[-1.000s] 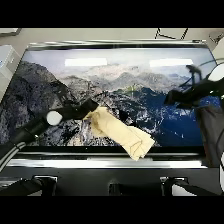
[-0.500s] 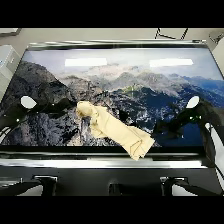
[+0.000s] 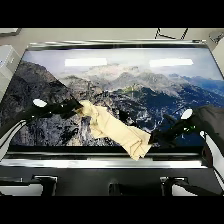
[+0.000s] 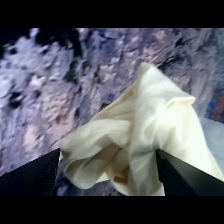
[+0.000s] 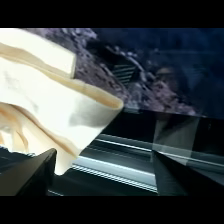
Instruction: Fold the clothes and pants, and hang the long-sleeved shirts on hangers.
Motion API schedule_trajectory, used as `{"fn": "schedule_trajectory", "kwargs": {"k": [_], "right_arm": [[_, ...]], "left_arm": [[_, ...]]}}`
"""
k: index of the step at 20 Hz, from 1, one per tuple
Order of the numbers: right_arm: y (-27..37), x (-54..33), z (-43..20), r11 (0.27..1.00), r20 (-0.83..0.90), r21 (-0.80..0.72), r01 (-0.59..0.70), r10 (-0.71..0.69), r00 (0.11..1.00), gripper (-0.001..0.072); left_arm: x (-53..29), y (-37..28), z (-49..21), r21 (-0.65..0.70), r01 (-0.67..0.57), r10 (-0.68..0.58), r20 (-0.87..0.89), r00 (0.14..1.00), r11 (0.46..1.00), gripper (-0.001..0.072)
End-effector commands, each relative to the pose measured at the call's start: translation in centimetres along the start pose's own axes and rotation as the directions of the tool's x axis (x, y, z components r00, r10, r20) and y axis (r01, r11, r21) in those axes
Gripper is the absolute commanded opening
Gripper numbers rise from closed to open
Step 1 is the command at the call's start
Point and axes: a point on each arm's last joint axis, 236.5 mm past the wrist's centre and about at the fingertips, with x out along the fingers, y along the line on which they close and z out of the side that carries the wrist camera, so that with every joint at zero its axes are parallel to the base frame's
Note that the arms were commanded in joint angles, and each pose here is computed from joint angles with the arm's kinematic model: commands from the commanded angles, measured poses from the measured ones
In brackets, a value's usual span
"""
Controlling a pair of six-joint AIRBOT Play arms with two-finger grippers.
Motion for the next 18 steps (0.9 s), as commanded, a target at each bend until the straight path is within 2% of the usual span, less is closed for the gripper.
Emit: {"fn": "schedule_trajectory", "kwargs": {"k": [1, 2, 4, 5, 6, 8, 10, 11, 13, 15, 17, 18], "right_arm": [[0.2, 1.6, -0.2, 0.999, 0.005, 0.034, -0.04, 0.039, 0.999, 0.0716], [0.3, 2.0, -0.4, 0.998, 0.004, 0.045, -0.053, 0.052, 0.999, 0.0716], [0.9, 2.7, -0.7, 0.994, 0.0, 0.06, -0.092, 0.092, 0.996, 0.0714], [1.3, 3.1, -0.7, 0.991, 0.008, 0.067, -0.114, 0.114, 0.993, 0.0707], [1.8, 3.4, -0.6, 0.99, 0.016, 0.063, -0.128, 0.127, 0.992, 0.0702], [3.0, 4.4, -0.3, 0.991, 0.035, 0.038, -0.132, 0.13, 0.991, 0.0623], [4.1, 5.1, 0.6, 0.993, 0.08, 0.005, -0.116, 0.116, 0.99, 0.0247], [4.5, 4.9, 1.0, 0.994, 0.092, -0.007, -0.113, 0.113, 0.989, 0.0036], [5.4, 2.8, 1.9, 0.993, 0.117, -0.057, -0.104, 0.11, 0.987, 0.0029], [6.6, -2.2, 3.6, 0.984, 0.216, -0.179, -0.016, 0.055, 0.975, 0.0029], [8.5, -11.0, 5.7, 0.953, 0.433, -0.27, 0.135, -0.005, 0.901, 0.0029], [9.8, -17.0, 6.4, 0.938, 0.583, -0.269, 0.219, -0.023, 0.812, 0.003]], "left_arm": [[1.5, -1.5, 0.9, 0.019, 0.049, -0.05, 0.062, 0.997, 0.999, 0.072], [1.7, -1.7, 1.0, 0.02, 0.044, -0.046, 0.08, 0.996, 0.999, 0.0656], [2.0, -1.9, 1.3, 0.003, 0.04, -0.04, 0.104, 0.994, 0.999, 0.0189], [2.0, -2.1, 1.2, -0.002, 0.042, -0.042, 0.104, 0.994, 0.999, 0.0079], [1.9, -2.2, 1.2, 0.001, 0.044, -0.044, 0.105, 0.993, 0.999, 0.0035], [1.4, -2.9, 1.3, 0.019, 0.055, -0.057, 0.109, 0.992, 0.998, 0.0029], [0.3, -4.0, 1.6, 0.044, 0.073, -0.078, 0.127, 0.989, 0.996, 0.0029], [-0.4, -4.8, 1.9, 0.057, 0.085, -0.093, 0.142, 0.986, 0.995, 0.0028], [-2.9, -7.6, 2.9, 0.168, 0.114, -0.146, 0.188, 0.971, 0.979, 0.0028], [-7.1, -12.0, 4.4, 0.286, 0.153, -0.231, 0.262, 0.937, 0.946, 0.0027], [-14.6, -18.2, 6.3, 0.444, 0.179, -0.361, 0.368, 0.857, 0.878, 0.0027], [-19.0, -21.3, 6.8, 0.514, 0.181, -0.428, 0.416, 0.802, 0.839, 0.0027]]}}
